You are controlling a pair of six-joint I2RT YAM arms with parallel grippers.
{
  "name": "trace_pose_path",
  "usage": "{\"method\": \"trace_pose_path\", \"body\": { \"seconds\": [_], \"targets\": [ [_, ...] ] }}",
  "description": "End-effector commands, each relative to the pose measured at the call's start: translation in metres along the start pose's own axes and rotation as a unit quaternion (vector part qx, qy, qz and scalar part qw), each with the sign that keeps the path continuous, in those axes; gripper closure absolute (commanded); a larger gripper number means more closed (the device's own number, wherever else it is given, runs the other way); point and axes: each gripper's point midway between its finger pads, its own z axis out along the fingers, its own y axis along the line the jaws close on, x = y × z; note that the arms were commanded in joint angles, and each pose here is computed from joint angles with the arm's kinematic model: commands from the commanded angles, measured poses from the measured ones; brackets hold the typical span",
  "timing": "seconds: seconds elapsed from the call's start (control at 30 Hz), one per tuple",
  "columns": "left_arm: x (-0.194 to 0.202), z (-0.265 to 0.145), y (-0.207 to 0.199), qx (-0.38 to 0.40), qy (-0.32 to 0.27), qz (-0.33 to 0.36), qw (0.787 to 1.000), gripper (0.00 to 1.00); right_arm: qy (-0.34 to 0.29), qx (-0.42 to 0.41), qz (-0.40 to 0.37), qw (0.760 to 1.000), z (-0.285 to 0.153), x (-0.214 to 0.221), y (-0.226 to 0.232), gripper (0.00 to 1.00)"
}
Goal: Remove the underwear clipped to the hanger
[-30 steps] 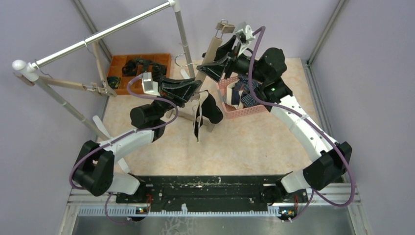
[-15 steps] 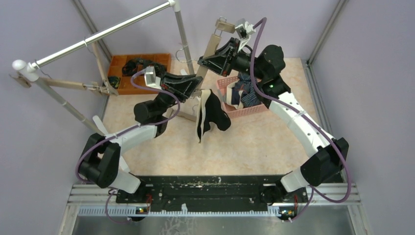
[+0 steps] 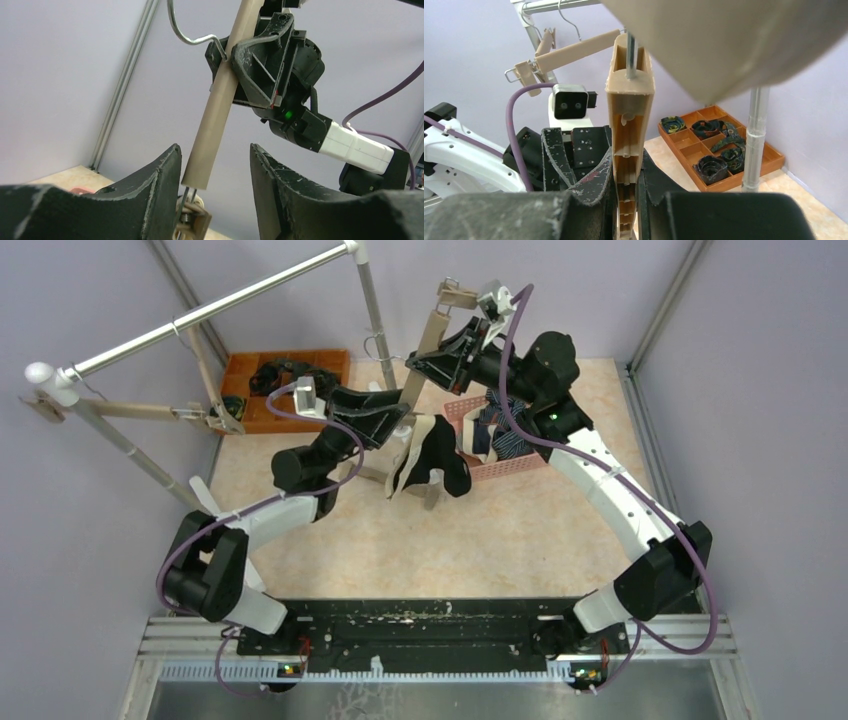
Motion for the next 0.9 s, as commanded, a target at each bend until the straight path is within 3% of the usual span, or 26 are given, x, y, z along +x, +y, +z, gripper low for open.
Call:
{"method": "trace_pose_path", "body": {
  "seconds": [0.0, 0.33, 0.53, 0.7, 0.8, 0.87],
  "targets": [
    [-0.031, -0.012, -0.051, 0.097, -0.050, 0.076, 0.991, 0.42, -0.066, -0.011, -0.068, 0.995, -0.003, -0.054, 0.020, 1.00],
    [0.005, -0.034, -0.039, 0.108, 0.030, 0.103, 0.988, 0.26, -0.072, -0.020, -0.064, 0.995, -0.004, -0.061, 0.026, 1.00],
    [0.001, -0.026, -0.031, 0.107, 0.020, 0.128, 0.986, 0.21, -0.068, -0.023, -0.056, 0.996, -0.003, -0.058, 0.027, 1.00],
    [-0.003, -0.018, -0.027, 0.109, 0.013, 0.131, 0.985, 0.29, -0.065, -0.025, -0.047, 0.996, -0.003, -0.053, 0.027, 1.00],
    [-0.008, -0.013, -0.028, 0.112, 0.004, 0.137, 0.984, 0.39, -0.060, -0.028, -0.039, 0.997, -0.002, -0.049, 0.025, 1.00],
    [-0.011, -0.011, -0.029, 0.115, 0.001, 0.141, 0.983, 0.54, -0.061, -0.028, -0.035, 0.997, -0.002, -0.048, 0.026, 1.00]
  ]
}}
